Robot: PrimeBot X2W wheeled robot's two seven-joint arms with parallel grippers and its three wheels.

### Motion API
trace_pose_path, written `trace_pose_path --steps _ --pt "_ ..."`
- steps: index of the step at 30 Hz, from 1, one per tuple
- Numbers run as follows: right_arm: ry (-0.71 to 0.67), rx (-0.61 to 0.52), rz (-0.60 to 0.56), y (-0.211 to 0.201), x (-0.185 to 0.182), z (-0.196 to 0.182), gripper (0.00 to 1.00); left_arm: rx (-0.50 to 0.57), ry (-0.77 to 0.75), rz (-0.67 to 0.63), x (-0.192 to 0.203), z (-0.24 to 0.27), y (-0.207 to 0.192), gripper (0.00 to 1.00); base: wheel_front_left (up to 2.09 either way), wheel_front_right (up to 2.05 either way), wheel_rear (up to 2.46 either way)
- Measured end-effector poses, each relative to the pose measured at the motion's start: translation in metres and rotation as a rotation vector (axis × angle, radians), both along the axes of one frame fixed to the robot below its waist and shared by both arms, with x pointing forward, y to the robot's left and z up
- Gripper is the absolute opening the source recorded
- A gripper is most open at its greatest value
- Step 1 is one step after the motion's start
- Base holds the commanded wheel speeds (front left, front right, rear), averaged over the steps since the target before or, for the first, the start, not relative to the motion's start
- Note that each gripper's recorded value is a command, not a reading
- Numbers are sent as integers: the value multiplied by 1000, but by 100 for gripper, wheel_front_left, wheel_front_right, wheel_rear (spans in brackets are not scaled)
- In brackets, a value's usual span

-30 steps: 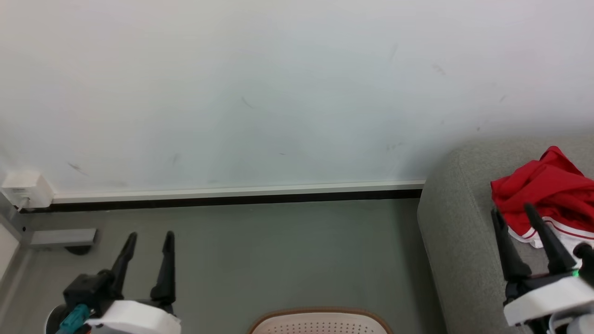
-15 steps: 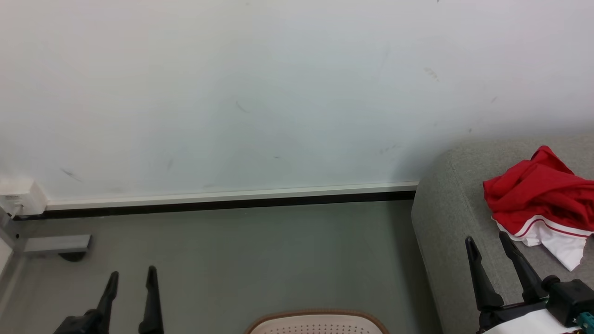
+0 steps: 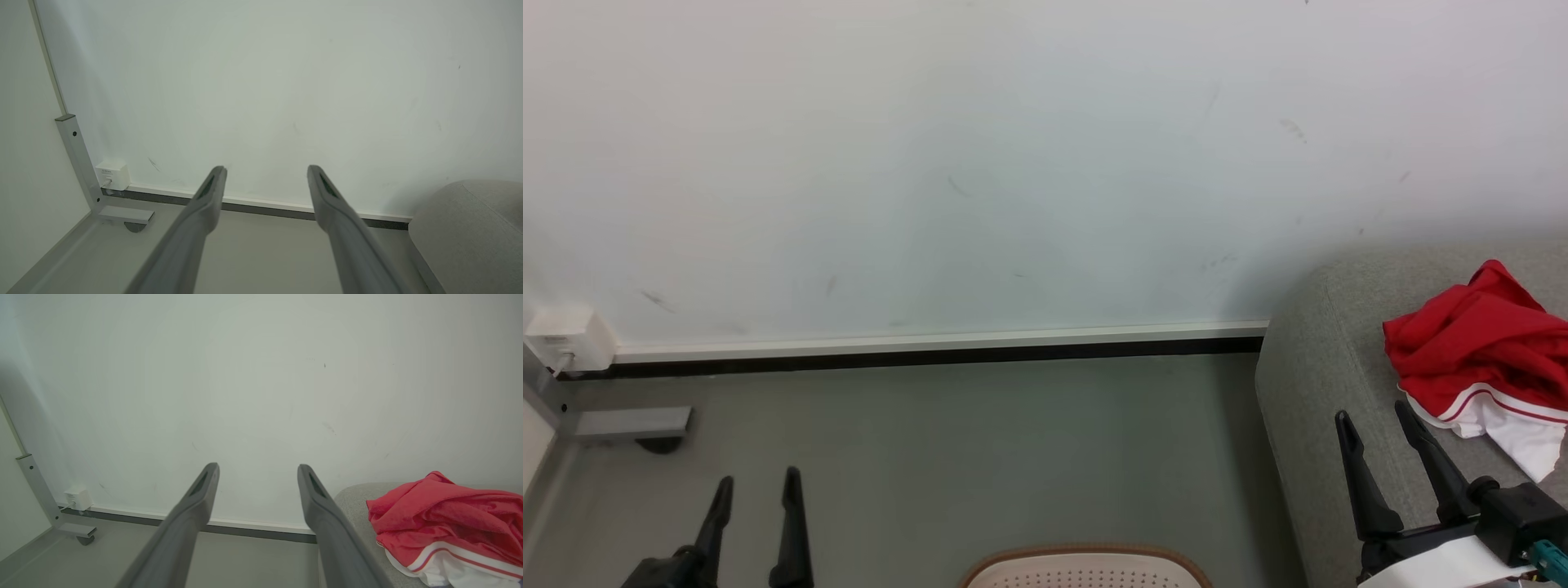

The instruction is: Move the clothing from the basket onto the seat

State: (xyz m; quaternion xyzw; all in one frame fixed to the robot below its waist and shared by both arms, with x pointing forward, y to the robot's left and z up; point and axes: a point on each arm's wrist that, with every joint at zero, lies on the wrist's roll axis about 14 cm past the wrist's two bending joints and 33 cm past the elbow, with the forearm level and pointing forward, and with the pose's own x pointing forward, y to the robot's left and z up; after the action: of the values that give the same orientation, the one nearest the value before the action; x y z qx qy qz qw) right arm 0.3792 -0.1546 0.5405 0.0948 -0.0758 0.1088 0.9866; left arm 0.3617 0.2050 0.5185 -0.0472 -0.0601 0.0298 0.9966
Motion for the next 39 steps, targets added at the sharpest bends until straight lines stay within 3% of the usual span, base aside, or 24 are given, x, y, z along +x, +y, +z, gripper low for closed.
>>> trace_pose_path --steps 22,39 --pt "19 29 -22 -9 9 -4 100 -6 21 -48 14 -8 -13 100 0 0 0" --pt "9 31 -37 -20 75 -5 100 -17 67 -202 79 -33 -62 100 0 0 0"
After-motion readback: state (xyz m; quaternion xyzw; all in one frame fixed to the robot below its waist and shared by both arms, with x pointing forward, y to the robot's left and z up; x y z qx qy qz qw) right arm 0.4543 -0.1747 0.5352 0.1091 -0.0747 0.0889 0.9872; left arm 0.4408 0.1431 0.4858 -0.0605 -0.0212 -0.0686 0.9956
